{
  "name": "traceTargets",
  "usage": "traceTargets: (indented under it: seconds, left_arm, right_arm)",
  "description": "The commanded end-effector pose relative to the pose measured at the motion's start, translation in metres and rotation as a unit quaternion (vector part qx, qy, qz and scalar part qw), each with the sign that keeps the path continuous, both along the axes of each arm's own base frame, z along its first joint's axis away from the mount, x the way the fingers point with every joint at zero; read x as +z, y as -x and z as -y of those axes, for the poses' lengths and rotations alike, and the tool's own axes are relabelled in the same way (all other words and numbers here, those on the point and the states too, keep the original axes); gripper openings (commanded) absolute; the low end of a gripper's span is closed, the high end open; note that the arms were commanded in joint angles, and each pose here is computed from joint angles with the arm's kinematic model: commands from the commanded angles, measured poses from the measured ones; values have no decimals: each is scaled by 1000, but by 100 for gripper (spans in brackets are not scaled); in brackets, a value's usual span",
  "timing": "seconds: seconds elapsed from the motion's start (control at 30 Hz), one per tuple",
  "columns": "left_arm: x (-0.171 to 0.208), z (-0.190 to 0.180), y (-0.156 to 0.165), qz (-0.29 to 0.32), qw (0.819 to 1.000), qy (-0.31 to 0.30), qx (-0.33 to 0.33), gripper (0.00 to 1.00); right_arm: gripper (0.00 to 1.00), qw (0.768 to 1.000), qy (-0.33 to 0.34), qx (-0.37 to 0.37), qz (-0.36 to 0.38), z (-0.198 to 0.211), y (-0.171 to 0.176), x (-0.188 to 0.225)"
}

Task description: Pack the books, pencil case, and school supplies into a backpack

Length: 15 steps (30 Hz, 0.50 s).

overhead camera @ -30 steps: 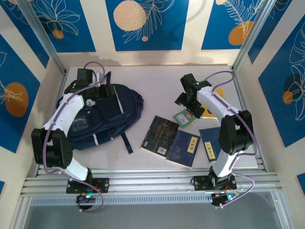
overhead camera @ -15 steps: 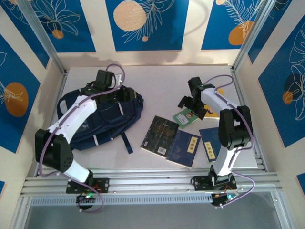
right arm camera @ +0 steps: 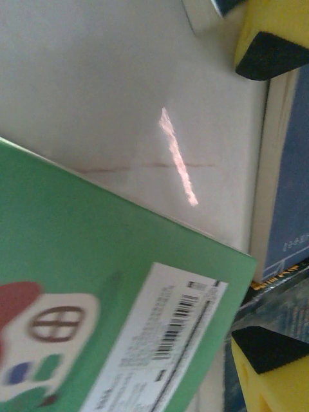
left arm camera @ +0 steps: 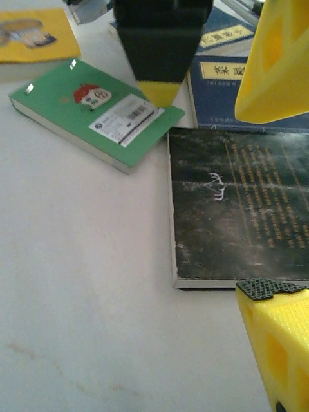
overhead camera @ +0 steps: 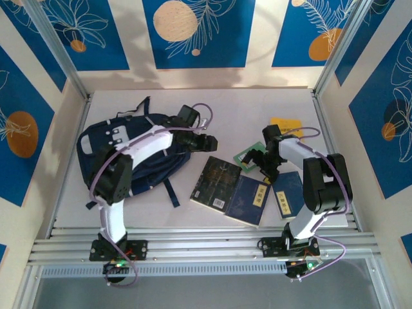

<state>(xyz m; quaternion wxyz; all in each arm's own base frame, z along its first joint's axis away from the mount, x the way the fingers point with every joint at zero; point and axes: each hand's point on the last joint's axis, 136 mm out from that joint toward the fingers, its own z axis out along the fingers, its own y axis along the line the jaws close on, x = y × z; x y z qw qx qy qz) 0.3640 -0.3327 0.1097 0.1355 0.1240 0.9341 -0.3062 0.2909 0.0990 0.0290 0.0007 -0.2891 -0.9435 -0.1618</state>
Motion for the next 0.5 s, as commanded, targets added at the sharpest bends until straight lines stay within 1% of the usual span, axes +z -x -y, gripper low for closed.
traceTargets:
  seconds: [0.0, 0.1, 0.2, 0.37, 0.47]
  left_arm:
    - [-5, 9, 5, -15, 1000, 0, -9, 65]
    - [-27, -8, 9, -18, 999, -40, 5, 66]
    - [-52, -14, 20, -46, 998, -52, 5, 65]
    - [-80, -15, 37, -89, 995, -41, 14, 65]
    - [-90, -8, 44, -113, 993, -15, 11, 63]
  right_arm:
    - [99, 995, -85, 29, 46, -33, -7, 19]
    - [99, 993, -73, 73, 56, -46, -6, 23]
    - [98, 992, -69, 96, 53, -54, -6, 19]
    - [97, 983, -117, 130, 59, -81, -8, 20]
    - [96, 976, -133, 157, 74, -99, -8, 24]
